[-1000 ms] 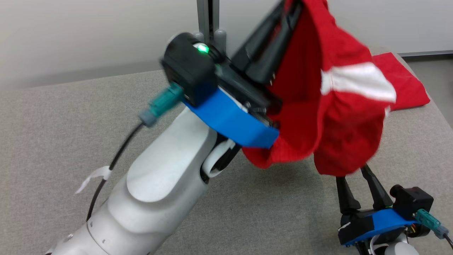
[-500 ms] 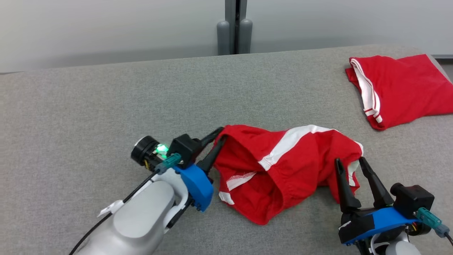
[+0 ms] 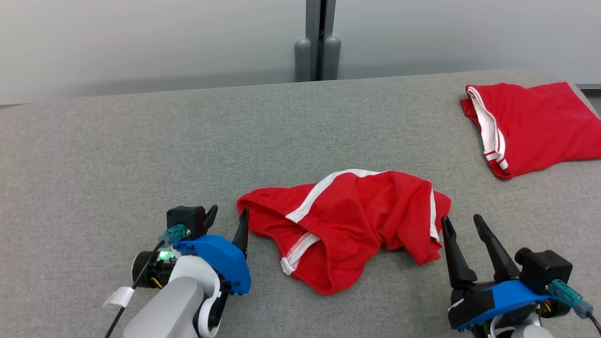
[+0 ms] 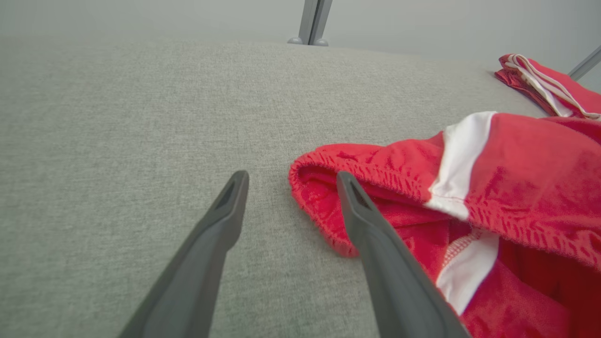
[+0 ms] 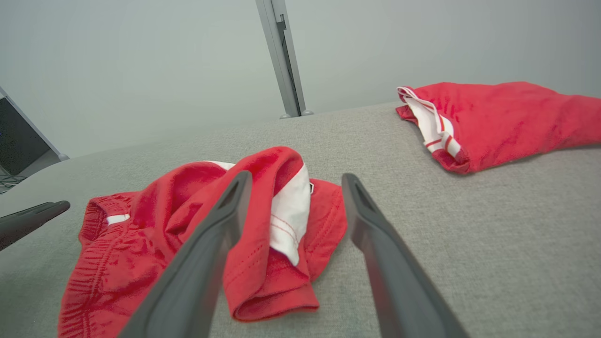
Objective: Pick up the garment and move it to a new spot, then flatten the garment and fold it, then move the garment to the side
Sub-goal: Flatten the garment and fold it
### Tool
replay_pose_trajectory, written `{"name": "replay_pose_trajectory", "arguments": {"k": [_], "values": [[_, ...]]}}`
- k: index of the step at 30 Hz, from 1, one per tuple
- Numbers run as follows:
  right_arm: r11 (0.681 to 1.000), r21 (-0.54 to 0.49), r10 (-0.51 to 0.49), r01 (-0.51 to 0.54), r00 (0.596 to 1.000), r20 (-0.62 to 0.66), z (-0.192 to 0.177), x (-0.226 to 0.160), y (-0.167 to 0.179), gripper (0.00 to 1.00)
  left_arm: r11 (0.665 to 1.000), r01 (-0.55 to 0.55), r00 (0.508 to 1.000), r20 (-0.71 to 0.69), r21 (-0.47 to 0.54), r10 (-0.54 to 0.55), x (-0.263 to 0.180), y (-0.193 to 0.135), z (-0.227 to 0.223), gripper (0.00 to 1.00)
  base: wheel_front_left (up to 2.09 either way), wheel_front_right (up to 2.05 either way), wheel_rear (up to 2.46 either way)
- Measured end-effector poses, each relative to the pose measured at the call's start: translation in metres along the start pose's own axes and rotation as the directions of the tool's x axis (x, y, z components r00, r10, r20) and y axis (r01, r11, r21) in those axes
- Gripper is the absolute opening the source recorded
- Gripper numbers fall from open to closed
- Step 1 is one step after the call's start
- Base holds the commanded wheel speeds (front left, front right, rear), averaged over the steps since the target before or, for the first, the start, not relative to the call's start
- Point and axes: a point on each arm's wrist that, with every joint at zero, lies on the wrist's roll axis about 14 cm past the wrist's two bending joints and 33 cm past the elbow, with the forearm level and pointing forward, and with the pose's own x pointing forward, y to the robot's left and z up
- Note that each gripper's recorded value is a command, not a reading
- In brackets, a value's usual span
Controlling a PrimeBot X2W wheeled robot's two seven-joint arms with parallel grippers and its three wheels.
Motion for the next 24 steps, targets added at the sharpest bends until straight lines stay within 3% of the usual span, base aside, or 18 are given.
{"name": "replay_pose_trajectory", "arguments": {"k": [6, 10, 12, 17, 24], "values": [[1.0, -0.001, -0.013, 0.013, 1.0, 0.013, 0.004, -0.004, -0.004, 1.0, 0.999, 0.039, 0.997, -0.066, 0.014, -0.038, -0.011, -0.005, -0.013, 1.0, 0.0, 0.0, 0.0], [1.0, -0.001, -0.022, 0.022, 1.0, 0.013, 0.004, -0.005, -0.007, 1.0, 0.997, 0.07, 0.996, -0.052, -0.042, -0.072, -0.016, -0.018, -0.008, 1.0, 0.0, 0.0, 0.0], [1.0, 0.0, -0.027, 0.027, 1.0, 0.012, 0.004, -0.006, -0.009, 1.0, 0.982, 0.135, 0.989, -0.048, -0.13, -0.142, -0.02, -0.042, 0.0, 1.0, 0.0, 0.0, 0.0], [1.0, 0.002, -0.03, 0.03, 1.0, 0.007, 0.002, -0.006, -0.009, 1.0, 0.95, 0.214, 0.967, -0.086, -0.228, -0.238, -0.015, -0.078, 0.007, 1.0, 0.0, 0.0, 0.0], [0.998, 0.016, -0.055, 0.055, 0.998, 0.004, 0.0, -0.008, -0.017, 1.0, 0.97, 0.125, 0.962, -0.214, -0.208, -0.17, 0.006, -0.067, -0.008, 1.0, 0.0, 0.0, 0.0]]}}
